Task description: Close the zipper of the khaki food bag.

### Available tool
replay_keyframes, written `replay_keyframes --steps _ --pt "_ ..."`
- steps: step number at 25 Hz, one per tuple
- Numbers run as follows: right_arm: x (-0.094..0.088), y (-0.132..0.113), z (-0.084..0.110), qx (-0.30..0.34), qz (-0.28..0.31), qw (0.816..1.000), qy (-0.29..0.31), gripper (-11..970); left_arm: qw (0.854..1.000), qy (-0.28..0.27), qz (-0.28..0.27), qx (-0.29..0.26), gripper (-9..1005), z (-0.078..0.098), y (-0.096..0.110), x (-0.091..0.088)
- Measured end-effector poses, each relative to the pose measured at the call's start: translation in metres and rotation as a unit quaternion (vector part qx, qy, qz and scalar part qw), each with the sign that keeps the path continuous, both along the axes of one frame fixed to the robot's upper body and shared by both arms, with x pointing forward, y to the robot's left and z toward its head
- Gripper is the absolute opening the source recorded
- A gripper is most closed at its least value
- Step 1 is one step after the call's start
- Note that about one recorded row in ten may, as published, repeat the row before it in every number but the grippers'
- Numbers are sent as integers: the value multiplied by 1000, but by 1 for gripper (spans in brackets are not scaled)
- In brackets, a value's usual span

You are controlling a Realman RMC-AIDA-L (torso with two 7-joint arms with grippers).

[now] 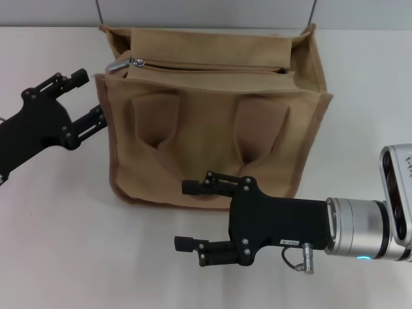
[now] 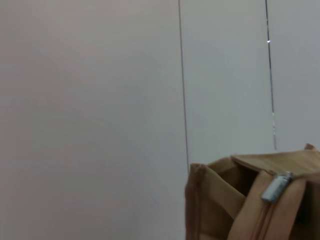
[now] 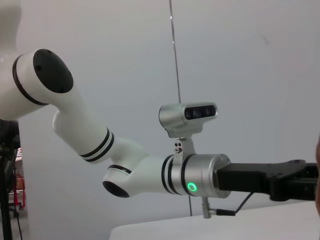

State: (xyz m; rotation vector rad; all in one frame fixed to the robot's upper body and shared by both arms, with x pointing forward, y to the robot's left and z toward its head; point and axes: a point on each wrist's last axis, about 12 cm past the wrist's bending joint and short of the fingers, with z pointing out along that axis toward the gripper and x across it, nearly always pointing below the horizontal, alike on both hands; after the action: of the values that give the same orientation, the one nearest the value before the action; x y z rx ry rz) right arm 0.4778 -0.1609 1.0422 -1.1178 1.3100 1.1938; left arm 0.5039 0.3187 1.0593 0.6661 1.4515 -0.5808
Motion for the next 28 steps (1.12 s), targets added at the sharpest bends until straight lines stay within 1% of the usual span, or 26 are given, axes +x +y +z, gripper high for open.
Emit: replay_keyframes --steps 4,7,9,10,11,13,17,28 --pt "-2 0 0 2 -2 1000 1 808 999 -19 21 -22 576 1 -7 7" --pt "-2 0 0 3 -2 1000 1 808 998 -29 32 -35 570 2 -10 8" --pt "-2 0 0 3 -2 1000 2 808 998 -33 39 -43 566 2 -10 8" --pt "-2 -1 -1 3 -2 1000 2 808 996 -37 51 -59 564 2 -8 6" --pt "-2 -1 -1 3 -3 1000 3 808 996 -38 52 -64 562 2 -8 5" --pt "-3 -2 -2 2 -4 1000 5 808 995 -40 53 -71 558 3 -7 3" --pt "-3 -1 -2 1 -3 1000 4 808 994 -49 35 -95 550 3 -7 -12" --pt "-2 0 -1 1 -2 1000 2 808 994 -40 34 -100 528 1 -12 -11"
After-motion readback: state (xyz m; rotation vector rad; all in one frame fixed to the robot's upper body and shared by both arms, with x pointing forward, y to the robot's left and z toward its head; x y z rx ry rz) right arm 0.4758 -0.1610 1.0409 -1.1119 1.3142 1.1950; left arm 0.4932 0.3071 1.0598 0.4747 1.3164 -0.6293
